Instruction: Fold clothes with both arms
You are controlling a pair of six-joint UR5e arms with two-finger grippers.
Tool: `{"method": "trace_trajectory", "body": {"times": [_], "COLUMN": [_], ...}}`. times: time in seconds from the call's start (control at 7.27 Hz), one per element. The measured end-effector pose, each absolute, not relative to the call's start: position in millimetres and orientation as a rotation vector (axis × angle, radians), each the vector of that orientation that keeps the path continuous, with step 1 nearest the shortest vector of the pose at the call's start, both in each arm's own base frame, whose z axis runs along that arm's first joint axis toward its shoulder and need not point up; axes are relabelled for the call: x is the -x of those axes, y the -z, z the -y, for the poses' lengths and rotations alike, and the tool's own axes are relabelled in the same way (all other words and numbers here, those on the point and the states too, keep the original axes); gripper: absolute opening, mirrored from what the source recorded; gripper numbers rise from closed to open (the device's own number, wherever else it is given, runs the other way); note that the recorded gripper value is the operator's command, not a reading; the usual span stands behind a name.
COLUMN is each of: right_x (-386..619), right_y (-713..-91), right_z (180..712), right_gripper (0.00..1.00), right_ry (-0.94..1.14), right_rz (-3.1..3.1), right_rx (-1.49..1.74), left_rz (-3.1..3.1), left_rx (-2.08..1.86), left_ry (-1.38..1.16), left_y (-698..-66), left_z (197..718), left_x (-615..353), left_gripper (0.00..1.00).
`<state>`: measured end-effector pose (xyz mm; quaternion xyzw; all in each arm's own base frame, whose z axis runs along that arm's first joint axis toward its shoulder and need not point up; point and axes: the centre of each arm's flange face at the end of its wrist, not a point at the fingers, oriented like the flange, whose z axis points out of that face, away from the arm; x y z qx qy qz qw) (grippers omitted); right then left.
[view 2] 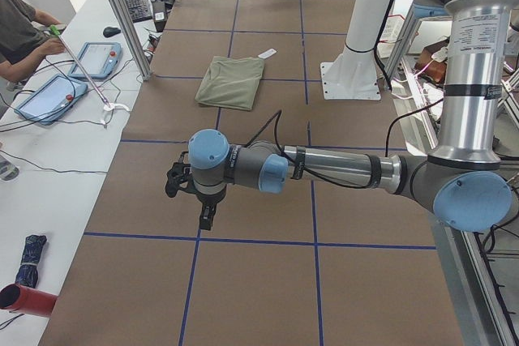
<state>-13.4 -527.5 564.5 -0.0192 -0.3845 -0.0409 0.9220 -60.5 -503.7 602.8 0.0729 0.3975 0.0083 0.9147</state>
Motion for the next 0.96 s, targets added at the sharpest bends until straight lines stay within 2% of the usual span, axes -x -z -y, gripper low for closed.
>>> {"method": "trace_trajectory", "body": {"times": [0.96], "right_x": [-4.8], "right_y": [-590.0], "right_z": [506.6], "right_gripper": [1.0], "right_ry": [0.032], "right_rz": [0.818], "right_rx": [0.077], "left_rz": [-0.82], "left_rx": [-0.151], "left_ry": [-0.016], "left_y": [-607.0], "left_z": [490.6], "left_x": [63.1], "left_gripper": [1.0]}}
